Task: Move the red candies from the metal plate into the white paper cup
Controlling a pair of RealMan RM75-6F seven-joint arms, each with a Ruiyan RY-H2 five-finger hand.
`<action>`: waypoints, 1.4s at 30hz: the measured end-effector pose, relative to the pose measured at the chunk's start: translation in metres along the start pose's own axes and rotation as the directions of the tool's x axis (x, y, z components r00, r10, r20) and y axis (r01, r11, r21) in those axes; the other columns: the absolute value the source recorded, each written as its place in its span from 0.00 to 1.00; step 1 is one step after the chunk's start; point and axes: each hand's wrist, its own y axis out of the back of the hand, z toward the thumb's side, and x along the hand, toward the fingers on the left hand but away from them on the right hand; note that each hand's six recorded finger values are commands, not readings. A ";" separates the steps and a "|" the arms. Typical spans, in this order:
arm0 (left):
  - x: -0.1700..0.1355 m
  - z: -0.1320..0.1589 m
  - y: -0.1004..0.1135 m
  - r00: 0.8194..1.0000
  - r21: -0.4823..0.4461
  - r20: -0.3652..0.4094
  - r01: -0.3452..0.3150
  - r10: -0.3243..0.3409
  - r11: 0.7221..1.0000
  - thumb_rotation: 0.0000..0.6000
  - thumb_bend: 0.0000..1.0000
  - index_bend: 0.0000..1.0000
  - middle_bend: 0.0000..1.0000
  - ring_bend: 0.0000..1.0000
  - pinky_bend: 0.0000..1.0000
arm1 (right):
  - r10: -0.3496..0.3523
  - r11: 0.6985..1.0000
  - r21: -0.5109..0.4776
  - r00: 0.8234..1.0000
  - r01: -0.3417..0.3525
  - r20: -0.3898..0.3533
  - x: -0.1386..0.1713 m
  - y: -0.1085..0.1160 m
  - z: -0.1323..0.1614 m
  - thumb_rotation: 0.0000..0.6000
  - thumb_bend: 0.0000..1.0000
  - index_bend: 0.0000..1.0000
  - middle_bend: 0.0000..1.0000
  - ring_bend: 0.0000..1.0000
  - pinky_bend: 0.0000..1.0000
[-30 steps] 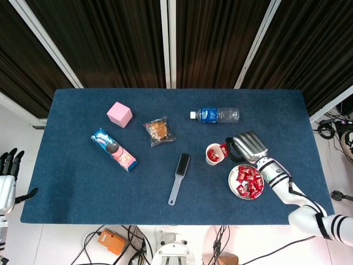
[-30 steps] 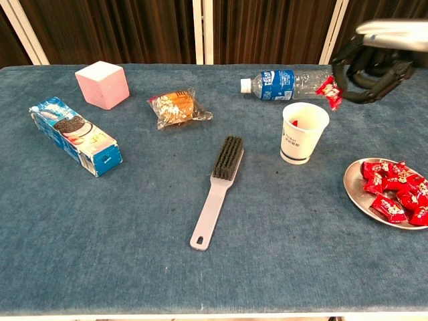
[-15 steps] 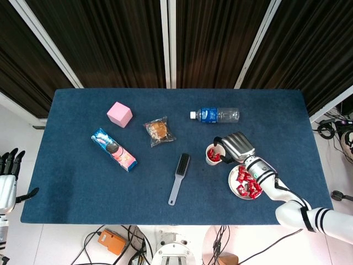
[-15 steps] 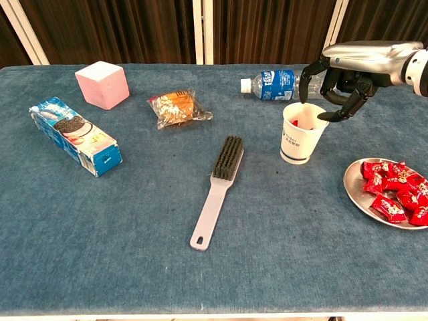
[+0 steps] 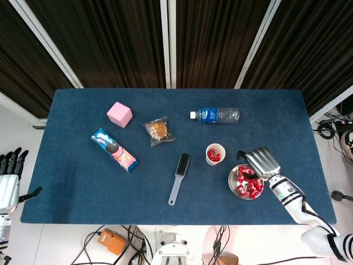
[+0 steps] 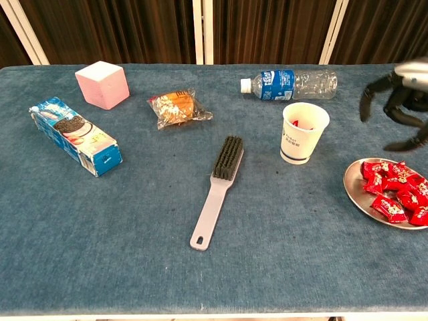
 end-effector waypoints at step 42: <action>-0.004 -0.009 0.001 1.000 0.000 -0.024 -0.004 0.004 1.000 1.00 0.00 0.00 0.00 0.00 0.00 | 0.037 0.999 -0.006 0.999 -0.037 -0.018 -0.019 -0.010 0.009 1.00 0.51 0.69 0.88 1.00 1.00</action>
